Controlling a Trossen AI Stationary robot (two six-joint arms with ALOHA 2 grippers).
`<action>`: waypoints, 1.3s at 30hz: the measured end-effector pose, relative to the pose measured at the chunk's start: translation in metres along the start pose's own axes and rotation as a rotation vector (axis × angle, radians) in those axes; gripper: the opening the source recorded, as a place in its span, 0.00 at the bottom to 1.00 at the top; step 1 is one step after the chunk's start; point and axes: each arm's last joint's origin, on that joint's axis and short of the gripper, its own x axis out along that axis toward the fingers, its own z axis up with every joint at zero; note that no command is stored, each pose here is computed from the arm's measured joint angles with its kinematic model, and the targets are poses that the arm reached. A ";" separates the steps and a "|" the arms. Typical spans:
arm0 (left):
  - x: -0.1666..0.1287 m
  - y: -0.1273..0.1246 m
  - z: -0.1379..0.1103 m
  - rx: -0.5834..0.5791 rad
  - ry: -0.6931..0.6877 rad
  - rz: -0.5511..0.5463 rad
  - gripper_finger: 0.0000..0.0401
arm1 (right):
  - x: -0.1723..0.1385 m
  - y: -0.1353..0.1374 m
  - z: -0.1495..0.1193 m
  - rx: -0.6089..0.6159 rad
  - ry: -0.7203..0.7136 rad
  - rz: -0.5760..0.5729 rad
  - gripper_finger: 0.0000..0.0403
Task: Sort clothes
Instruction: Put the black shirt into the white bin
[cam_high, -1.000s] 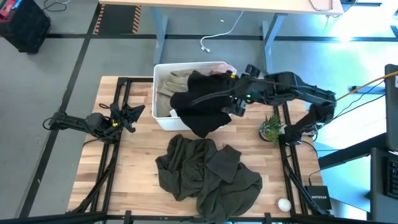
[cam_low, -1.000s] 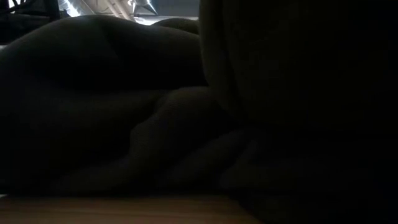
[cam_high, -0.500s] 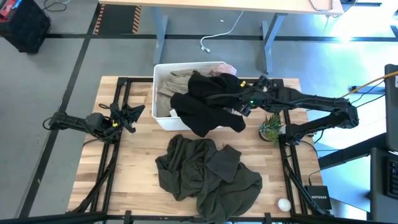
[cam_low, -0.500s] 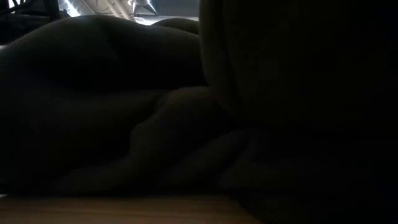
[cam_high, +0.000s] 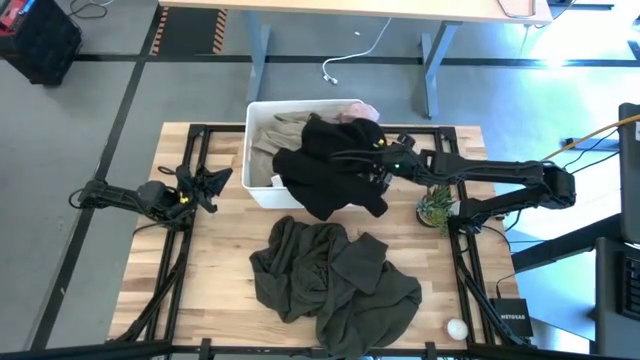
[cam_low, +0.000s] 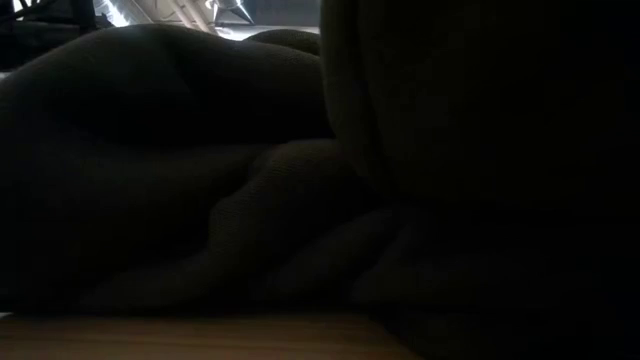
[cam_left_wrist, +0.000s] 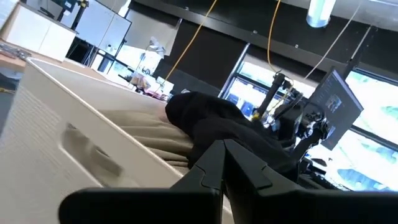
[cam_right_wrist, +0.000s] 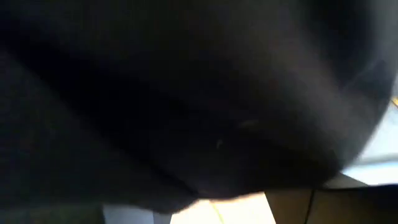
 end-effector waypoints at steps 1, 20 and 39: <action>0.000 0.000 0.000 -0.001 -0.001 -0.001 0.01 | -0.004 -0.002 0.007 0.020 -0.042 0.001 0.51; 0.000 -0.001 0.003 -0.030 -0.027 -0.008 0.01 | 0.000 0.003 0.070 0.195 -0.474 0.173 0.51; 0.000 -0.001 0.003 -0.010 -0.024 -0.006 0.01 | -0.008 0.014 0.138 0.000 -0.126 0.168 0.51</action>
